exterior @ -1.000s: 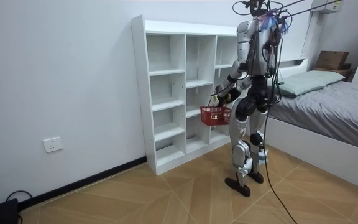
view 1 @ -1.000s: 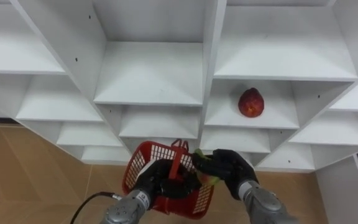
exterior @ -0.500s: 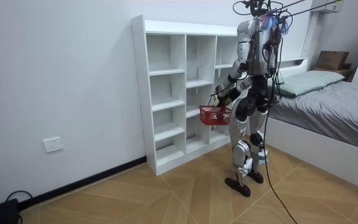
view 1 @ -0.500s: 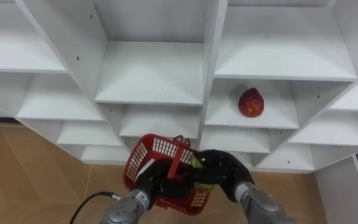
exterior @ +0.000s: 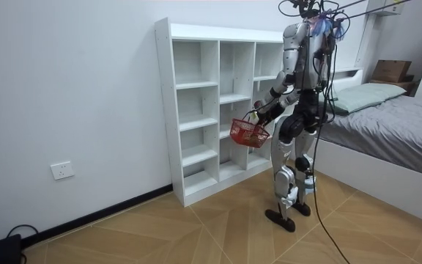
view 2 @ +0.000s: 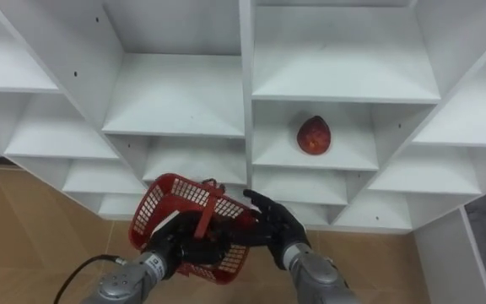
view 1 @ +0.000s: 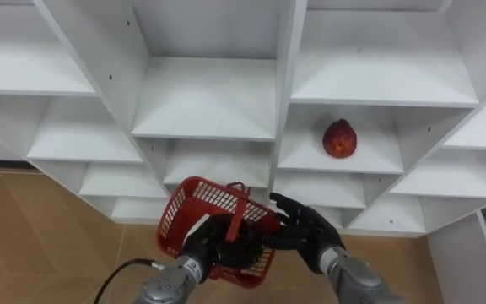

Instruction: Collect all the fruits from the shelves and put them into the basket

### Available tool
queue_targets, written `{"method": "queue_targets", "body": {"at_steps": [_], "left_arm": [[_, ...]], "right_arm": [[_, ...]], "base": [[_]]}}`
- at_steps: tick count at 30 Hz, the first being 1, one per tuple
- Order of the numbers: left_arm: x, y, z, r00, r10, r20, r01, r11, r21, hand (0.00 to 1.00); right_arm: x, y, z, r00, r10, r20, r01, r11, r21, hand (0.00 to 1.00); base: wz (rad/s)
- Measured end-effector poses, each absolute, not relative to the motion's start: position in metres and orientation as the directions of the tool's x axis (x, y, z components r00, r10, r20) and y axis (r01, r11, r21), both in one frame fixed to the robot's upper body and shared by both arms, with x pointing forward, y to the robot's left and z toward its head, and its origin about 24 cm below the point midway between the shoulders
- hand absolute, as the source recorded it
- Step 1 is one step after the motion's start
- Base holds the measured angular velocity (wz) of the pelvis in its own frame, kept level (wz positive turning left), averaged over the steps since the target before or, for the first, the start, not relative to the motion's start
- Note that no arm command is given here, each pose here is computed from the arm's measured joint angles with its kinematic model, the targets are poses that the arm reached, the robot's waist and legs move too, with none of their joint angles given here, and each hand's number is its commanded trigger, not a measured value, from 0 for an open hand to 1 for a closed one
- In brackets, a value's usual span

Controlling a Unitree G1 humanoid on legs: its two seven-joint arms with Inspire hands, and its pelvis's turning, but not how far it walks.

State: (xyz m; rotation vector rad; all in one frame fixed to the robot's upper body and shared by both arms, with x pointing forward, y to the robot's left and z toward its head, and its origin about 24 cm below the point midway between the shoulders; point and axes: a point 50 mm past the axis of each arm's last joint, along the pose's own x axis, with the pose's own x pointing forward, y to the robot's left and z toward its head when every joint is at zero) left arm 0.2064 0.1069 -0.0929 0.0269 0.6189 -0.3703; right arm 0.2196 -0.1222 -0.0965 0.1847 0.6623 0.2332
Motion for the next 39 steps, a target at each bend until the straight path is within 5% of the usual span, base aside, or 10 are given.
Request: {"method": "queue_targets", "body": {"at_steps": [16,39], "left_arm": [[0.206,0.108,-0.093,0.750,-0.329,-0.574,0.349,0.934,-0.079,1.00],[0.171,0.152,-0.120,0.695,-0.164,-0.700,0.253,0.967,0.024,1.00]], "right_arm": [[0.219,-0.127,-0.097,0.762,0.273,-0.587,-0.178,0.960,0.216,0.00],[0.214,-0.132,-0.068,0.838,0.290,-0.463,-0.308,0.951,0.037,0.00]], "base": [[0.00],[-0.03]]}}
